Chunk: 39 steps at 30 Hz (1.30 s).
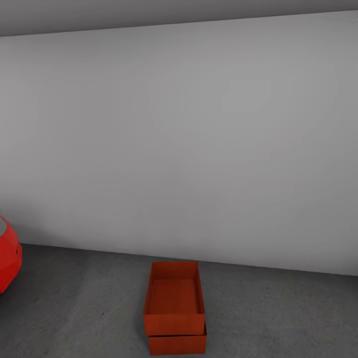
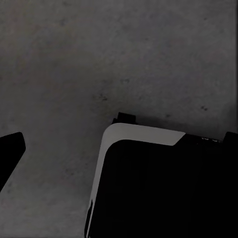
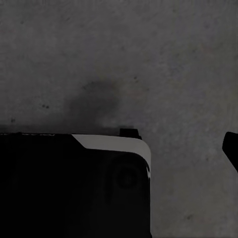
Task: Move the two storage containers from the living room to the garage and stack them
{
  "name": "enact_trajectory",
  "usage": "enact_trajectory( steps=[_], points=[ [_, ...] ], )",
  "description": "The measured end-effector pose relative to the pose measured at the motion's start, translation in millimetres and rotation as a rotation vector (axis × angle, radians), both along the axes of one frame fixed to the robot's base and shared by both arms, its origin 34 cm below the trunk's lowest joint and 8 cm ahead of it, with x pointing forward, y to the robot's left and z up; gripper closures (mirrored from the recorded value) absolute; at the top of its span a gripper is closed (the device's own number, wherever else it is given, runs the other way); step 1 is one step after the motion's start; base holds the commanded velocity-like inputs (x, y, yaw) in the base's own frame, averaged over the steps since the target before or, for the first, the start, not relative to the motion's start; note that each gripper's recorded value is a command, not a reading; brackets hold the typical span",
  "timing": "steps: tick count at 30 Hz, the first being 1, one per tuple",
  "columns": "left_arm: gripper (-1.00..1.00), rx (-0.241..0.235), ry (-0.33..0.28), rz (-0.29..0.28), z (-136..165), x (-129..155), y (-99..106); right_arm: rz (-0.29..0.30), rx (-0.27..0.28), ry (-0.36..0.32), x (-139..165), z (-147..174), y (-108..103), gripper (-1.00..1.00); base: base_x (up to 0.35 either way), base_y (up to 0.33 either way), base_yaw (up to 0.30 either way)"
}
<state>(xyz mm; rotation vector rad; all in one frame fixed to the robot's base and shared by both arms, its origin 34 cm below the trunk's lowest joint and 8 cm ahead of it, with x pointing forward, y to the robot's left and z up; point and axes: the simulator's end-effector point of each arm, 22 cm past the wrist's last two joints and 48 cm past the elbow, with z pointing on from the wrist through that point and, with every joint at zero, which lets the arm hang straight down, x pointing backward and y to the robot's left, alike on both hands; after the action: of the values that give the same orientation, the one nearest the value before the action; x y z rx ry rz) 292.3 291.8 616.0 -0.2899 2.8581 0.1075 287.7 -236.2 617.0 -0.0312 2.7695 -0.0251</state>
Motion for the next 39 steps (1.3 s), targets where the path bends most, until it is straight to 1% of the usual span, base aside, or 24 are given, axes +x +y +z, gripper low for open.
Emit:
enact_trajectory(
  steps=[11,17,21,22,24,39],
  points=[
    [-1.00,-0.007,-0.002,-0.003,0.1,0.9,-6.0,0.011,-0.010,0.007,-1.1,-0.3,-0.9,-1.00,0.000,0.000,0.000],
    [-1.00,-0.008,-0.002,-0.005,0.1,1.0,-6.7,0.007,-0.012,0.009,-1.5,-0.4,-0.6,-1.00,0.000,0.000,0.000],
    [-1.00,0.000,-0.021,-0.009,1.6,6.0,-3.3,0.005,-0.011,0.010,-1.6,-0.5,-0.4,-1.00,0.000,0.000,0.000],
    [-1.00,0.008,-0.034,-0.015,3.1,10.7,0.7,0.005,-0.012,0.010,-1.6,-0.5,-0.8,-1.00,0.000,0.000,0.000],
    [-1.00,0.013,-0.038,-0.016,3.7,12.2,4.2,0.004,-0.013,0.009,-1.5,-0.4,-1.4,-1.00,0.000,0.000,0.000],
    [-1.00,0.013,-0.039,-0.013,3.9,12.6,5.3,0.006,-0.013,0.007,-0.8,-0.2,-1.3,-1.00,0.000,0.000,0.000]
  ],
)
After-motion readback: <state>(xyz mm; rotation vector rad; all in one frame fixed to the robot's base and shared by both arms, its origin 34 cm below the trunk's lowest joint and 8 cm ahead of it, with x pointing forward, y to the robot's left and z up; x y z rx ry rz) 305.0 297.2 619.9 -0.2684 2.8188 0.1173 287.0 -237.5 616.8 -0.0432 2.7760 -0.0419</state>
